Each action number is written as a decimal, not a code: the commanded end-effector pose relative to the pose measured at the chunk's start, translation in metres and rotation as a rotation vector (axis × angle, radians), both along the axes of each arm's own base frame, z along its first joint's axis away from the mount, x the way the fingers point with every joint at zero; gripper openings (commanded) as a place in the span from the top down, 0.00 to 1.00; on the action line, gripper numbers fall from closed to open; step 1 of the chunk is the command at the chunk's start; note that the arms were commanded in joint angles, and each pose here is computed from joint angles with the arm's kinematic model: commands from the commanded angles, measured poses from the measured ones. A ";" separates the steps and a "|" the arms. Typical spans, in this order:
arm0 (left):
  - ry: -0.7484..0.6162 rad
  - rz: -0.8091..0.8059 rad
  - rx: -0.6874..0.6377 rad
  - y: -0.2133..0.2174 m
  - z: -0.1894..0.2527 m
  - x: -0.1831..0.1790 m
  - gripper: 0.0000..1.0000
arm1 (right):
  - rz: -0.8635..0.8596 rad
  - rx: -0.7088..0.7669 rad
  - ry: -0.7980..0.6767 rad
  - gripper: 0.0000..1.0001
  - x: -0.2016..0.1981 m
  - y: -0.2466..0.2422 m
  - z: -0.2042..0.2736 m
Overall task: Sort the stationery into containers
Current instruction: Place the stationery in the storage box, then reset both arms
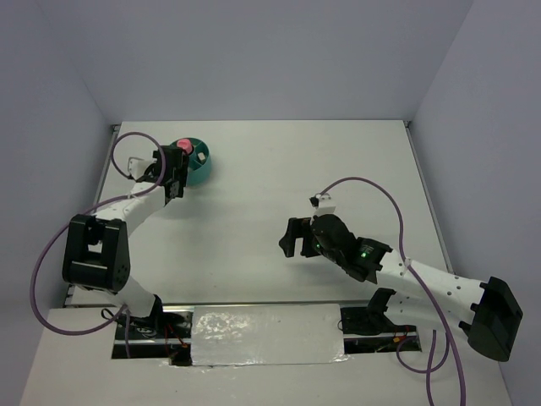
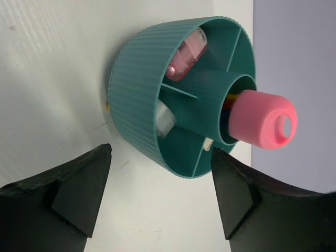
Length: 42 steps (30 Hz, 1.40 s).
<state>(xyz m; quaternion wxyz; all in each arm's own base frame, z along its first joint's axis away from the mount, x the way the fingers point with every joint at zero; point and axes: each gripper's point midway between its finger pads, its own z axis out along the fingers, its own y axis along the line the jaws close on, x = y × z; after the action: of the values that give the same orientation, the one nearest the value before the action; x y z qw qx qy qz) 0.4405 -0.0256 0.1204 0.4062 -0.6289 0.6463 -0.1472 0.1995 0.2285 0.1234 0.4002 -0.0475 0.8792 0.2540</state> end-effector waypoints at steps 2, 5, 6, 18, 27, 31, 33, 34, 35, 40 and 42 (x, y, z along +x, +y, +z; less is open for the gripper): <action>-0.118 -0.017 0.007 0.002 0.040 0.008 0.10 | 0.006 0.053 -0.057 0.00 0.007 0.007 0.025; -0.173 -0.088 0.095 0.003 0.075 0.007 0.04 | -0.010 0.026 -0.085 0.00 0.011 0.002 0.031; -0.205 -0.116 0.125 0.003 0.094 0.004 0.01 | -0.021 0.020 -0.101 0.00 0.015 0.000 0.039; 0.049 -0.721 0.607 -0.020 0.156 -0.072 0.01 | -0.223 -0.116 -0.361 0.00 0.023 -0.082 0.147; -0.021 -0.911 0.798 -0.013 0.138 -0.175 0.01 | -0.284 -0.123 -0.430 0.00 -0.005 -0.138 0.200; -0.087 -0.858 0.837 -0.003 0.131 -0.201 0.01 | -0.316 -0.121 -0.448 0.00 -0.018 -0.162 0.201; -0.127 -0.840 0.828 -0.004 0.130 -0.207 0.01 | -0.333 -0.096 -0.458 0.00 -0.023 -0.171 0.199; -0.169 -0.828 0.836 -0.004 0.140 -0.212 0.01 | -0.329 -0.087 -0.470 0.00 -0.024 -0.171 0.199; -0.191 -0.820 0.839 -0.004 0.145 -0.214 0.01 | -0.312 -0.079 -0.470 0.00 -0.024 -0.167 0.193; -0.217 -0.796 0.843 -0.001 0.149 -0.219 0.01 | -0.320 -0.052 -0.468 0.00 -0.027 -0.170 0.177; -0.208 -0.788 0.844 0.001 0.148 -0.219 0.01 | -0.340 -0.050 -0.465 0.00 -0.027 -0.173 0.175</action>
<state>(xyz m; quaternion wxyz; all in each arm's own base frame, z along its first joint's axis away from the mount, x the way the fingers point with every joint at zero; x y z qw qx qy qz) 0.2180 -0.0265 0.2570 0.5794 -0.1091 0.8036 -0.0810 0.1708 0.0602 0.3023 0.6244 0.0212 0.7655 0.1541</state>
